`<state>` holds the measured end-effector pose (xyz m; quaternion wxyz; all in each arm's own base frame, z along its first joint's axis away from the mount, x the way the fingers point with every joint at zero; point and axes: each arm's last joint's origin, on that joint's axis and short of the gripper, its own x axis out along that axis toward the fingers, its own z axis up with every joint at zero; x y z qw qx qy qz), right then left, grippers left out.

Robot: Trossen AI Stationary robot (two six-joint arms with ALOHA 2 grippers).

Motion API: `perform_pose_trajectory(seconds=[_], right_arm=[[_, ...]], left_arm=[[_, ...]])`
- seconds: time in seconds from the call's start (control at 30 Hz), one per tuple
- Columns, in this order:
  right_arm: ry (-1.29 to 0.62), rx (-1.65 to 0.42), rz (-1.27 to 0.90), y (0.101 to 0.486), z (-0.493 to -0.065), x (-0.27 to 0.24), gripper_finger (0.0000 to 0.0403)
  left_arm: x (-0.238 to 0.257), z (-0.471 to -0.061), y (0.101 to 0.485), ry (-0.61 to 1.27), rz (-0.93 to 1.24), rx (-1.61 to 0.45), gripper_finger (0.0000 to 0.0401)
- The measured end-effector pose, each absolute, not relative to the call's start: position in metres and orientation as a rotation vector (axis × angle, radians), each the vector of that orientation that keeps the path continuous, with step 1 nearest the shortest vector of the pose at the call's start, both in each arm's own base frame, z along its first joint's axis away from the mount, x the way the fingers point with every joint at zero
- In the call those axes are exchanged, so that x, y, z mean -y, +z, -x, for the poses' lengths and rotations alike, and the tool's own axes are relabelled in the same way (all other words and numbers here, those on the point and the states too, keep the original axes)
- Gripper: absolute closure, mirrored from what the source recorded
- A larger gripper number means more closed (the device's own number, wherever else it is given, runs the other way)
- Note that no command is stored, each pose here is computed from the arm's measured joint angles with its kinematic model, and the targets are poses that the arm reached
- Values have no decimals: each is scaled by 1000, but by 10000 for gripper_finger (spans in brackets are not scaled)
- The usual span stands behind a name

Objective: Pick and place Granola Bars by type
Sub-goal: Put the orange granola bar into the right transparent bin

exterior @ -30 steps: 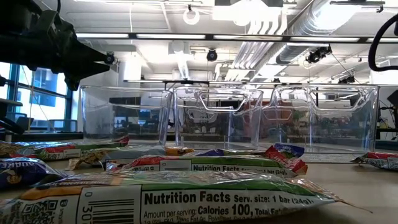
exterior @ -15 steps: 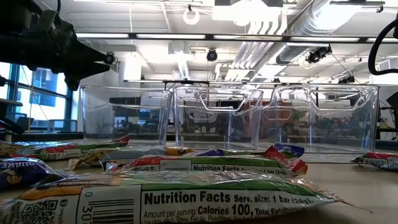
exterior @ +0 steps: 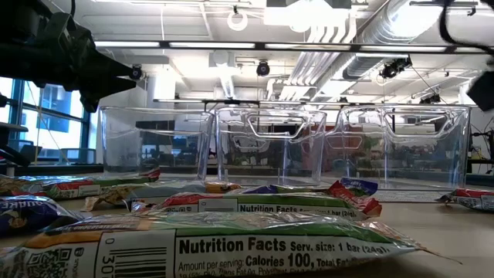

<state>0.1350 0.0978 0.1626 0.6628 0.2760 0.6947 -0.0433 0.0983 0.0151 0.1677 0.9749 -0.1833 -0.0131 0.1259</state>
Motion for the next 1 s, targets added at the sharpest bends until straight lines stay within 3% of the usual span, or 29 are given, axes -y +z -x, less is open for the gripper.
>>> perform_pose_trajectory(seconds=[0.27, 0.53, 0.8, 1.0], right_arm=[[-77, -1485, -612, 177, -145, -102, 403], [-133, -1619, -768, 174, -138, -103, 395], [-151, -1692, -866, 175, -136, -105, 314], [-350, -1630, -901, 173, -133, -105, 251]], left_arm=[[-15, -98, 168, 254, 370, 26, 252], [-15, -98, 168, 240, 370, 22, 252], [-15, -98, 168, 237, 370, 21, 252], [-15, -98, 167, 237, 371, 21, 252]])
